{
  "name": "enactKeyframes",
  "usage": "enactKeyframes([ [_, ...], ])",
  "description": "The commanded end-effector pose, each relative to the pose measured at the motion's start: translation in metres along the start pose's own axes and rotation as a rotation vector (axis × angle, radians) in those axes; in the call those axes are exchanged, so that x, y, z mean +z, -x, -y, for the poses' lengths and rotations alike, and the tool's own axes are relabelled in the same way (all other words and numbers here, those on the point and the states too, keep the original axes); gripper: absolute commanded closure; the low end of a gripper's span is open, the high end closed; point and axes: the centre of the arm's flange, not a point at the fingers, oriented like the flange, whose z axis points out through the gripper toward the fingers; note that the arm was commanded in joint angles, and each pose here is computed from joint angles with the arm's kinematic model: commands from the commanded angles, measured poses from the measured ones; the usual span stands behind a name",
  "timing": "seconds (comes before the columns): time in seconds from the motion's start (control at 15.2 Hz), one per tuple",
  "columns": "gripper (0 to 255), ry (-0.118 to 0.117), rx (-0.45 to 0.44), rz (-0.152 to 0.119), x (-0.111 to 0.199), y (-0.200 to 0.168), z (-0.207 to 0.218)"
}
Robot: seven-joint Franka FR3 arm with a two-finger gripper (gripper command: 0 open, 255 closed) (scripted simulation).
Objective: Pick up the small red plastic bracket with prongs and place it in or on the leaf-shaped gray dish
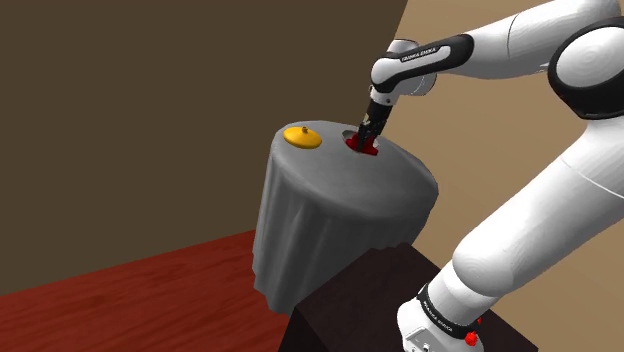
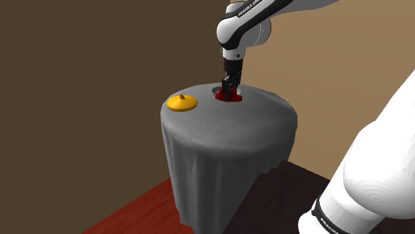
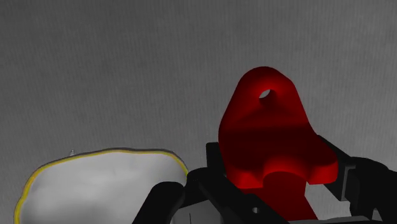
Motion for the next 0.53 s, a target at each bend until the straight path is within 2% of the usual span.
enactKeyframes([
  [0.0,255,0.0,0.0,0.0,-0.012,0.0,-0.001],
  [0.46,255,0.0,0.0,0.0,-0.045,0.0,-0.001],
])
